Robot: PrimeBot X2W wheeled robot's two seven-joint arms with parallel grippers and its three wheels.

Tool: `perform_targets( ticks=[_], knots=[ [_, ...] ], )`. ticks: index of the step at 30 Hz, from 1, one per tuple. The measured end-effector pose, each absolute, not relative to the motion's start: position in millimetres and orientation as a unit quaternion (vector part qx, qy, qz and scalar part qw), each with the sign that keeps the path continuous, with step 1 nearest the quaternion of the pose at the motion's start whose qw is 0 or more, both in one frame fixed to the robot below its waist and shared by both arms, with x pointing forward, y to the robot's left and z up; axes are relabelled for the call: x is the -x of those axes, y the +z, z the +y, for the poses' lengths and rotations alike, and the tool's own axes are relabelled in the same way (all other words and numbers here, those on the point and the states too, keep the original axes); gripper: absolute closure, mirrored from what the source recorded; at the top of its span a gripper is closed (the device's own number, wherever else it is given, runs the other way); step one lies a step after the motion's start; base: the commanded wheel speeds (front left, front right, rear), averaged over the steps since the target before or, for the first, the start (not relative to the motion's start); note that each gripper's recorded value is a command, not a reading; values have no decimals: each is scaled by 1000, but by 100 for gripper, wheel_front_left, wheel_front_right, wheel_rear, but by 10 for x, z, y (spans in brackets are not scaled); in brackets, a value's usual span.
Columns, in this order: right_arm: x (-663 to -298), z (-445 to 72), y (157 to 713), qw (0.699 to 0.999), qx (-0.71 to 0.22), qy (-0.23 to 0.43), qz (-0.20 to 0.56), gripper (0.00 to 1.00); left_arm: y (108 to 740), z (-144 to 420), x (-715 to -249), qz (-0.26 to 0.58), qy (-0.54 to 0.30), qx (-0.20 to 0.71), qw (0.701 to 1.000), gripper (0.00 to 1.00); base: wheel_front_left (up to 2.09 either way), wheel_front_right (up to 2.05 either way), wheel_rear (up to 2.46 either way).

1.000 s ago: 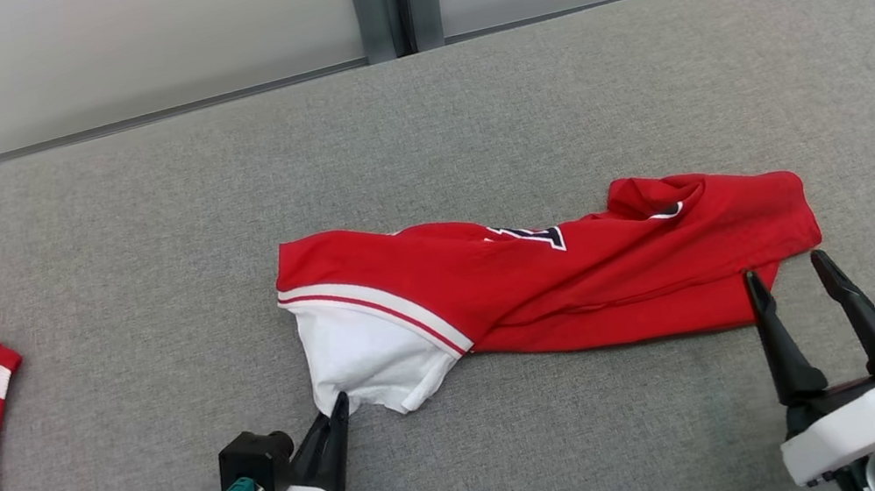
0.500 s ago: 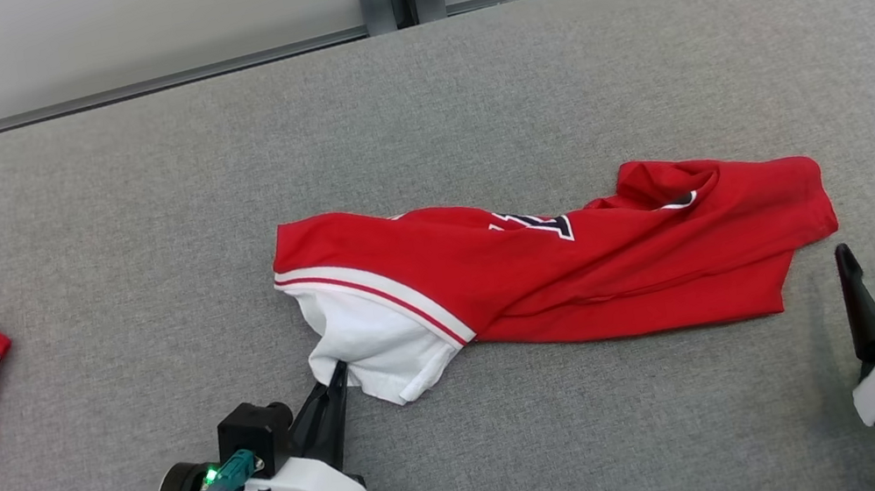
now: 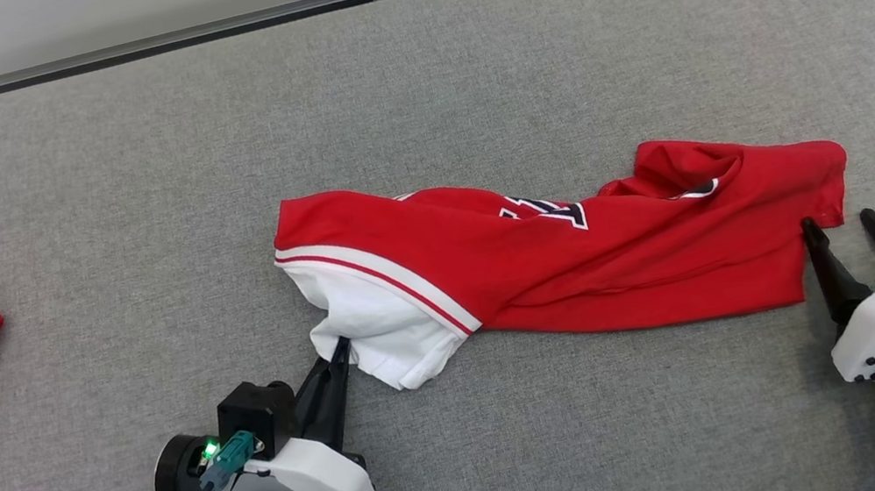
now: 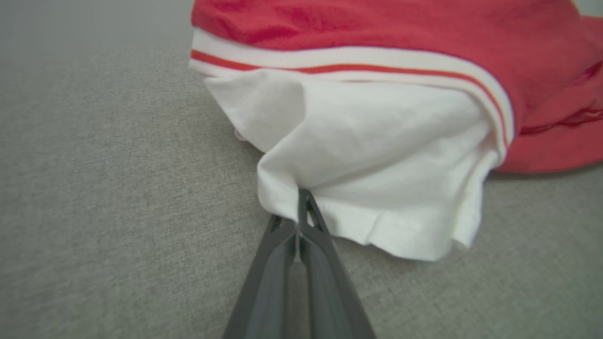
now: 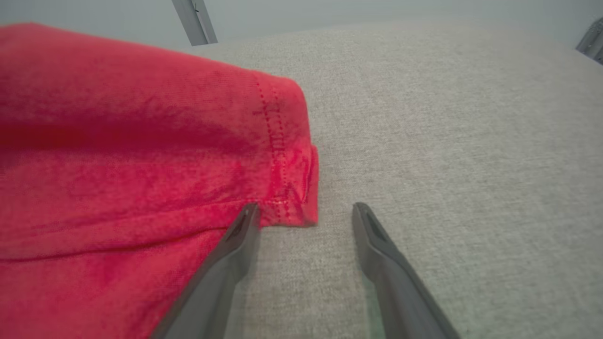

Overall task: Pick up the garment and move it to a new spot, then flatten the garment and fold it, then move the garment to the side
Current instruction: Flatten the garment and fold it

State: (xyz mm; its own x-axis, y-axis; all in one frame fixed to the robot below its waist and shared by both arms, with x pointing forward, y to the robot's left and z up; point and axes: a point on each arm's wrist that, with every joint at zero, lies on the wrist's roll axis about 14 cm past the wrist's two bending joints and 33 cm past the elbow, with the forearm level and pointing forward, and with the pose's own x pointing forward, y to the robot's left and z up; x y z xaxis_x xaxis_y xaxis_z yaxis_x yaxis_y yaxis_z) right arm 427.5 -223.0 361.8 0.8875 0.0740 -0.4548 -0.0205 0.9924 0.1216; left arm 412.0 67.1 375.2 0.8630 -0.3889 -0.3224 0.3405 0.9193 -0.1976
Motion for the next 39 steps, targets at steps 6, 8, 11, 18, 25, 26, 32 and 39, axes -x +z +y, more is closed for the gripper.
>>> perform_targets(
  ticks=[6,8,11,18,25,26,32,39],
  knots=[
    [-4327,-2153,3540,963,-56,47,260,100,3733,674,-4162,180,-190,65,963,100,0,0,0],
    [-4328,-2153,3531,962,-56,48,262,100,3733,675,-4167,179,-190,64,963,100,0,0,0],
    [-4321,-2177,3515,962,-60,47,264,100,3731,678,-4168,179,-189,64,964,100,0,0,0],
    [-4295,-2293,3594,969,-68,36,234,100,3900,774,-4270,144,-171,61,973,100,0,0,0],
    [-4292,-2397,3892,980,-62,45,185,100,4324,925,-4440,70,-150,54,985,100,0,0,0],
    [-4285,-2405,3936,981,-59,47,181,100,4378,935,-4447,61,-149,54,985,100,0,0,0],
    [-4383,-2398,4478,990,-53,67,108,100,4953,1013,-4561,-28,-143,51,988,100,0,0,0],
    [-4487,-2363,5451,996,-29,90,-5,100,6231,1097,-4602,-214,-146,35,965,100,0,0,0]
  ],
)
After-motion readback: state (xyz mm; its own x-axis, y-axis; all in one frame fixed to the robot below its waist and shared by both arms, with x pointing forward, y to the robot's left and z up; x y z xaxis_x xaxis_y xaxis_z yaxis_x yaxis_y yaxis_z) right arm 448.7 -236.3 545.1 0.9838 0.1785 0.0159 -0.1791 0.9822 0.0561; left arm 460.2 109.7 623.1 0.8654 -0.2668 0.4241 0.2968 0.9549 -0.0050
